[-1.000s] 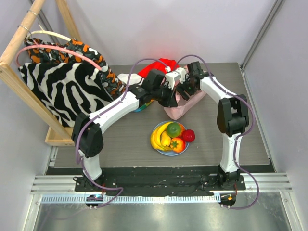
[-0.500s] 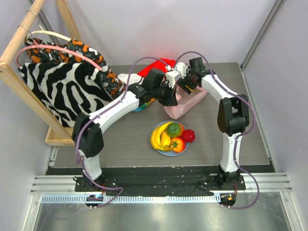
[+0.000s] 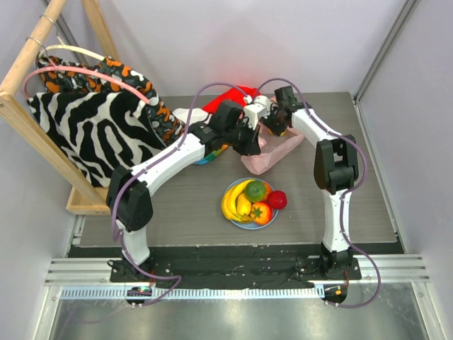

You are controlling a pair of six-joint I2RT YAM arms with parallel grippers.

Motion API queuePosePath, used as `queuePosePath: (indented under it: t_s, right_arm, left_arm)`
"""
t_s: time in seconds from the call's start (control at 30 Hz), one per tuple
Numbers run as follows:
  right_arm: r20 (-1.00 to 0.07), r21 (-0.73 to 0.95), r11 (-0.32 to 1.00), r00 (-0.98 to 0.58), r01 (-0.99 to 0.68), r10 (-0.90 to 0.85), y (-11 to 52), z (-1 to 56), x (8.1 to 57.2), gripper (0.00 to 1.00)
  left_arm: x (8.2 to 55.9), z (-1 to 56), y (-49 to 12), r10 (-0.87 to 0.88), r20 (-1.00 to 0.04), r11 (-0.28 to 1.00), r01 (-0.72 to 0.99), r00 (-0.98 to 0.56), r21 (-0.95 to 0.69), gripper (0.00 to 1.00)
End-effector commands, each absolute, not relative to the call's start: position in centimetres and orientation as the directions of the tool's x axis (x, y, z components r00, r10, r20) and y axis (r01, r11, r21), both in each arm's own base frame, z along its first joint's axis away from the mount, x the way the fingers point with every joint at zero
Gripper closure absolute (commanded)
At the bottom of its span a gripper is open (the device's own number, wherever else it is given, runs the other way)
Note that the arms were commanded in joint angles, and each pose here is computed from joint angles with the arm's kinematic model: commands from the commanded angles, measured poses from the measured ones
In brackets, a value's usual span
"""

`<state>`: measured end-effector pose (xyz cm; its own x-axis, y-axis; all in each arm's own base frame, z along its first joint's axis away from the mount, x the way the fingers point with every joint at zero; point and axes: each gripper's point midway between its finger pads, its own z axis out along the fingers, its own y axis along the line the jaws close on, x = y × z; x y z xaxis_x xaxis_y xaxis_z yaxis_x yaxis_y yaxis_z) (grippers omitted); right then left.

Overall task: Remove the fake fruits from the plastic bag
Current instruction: Take out the fake fruit from the plastic bag.

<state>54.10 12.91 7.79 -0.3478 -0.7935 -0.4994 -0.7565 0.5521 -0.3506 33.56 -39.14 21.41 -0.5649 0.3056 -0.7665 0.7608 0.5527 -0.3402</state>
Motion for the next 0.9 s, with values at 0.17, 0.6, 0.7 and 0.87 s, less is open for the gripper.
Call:
queuePosePath:
  t_s: [0.17, 0.6, 0.7, 0.87]
  right_arm:
    - [-0.527, -0.376, 0.494, -0.257, -0.784, -0.810, 13.6, 11.4, 54.0, 0.98]
    - [-0.801, -0.055, 0.528, -0.279, -0.847, -0.530, 15.2, 27.0, 42.4, 0.98]
    - [-0.853, 0.054, 0.507, -0.304, -0.861, -0.424, 16.6, 29.8, 39.7, 0.99]
    - [-0.894, 0.130, 0.427, -0.292, -0.895, -0.340, 18.1, 32.4, 35.7, 0.99]
  left_arm:
    - [35.8, 23.0, -38.7, 0.293, -0.810, 0.572, 0.772, -0.509, -0.278, 1.00]
    - [44.0, 23.8, -38.2, 0.247, -0.866, 0.634, 0.748, -0.435, -0.195, 1.00]
    - [46.0, 23.3, -38.2, 0.247, -0.872, 0.652, 0.739, -0.422, -0.173, 1.00]
    - [49.9, 25.8, -38.3, 0.225, -0.921, 0.702, 0.708, -0.317, -0.072, 1.00]
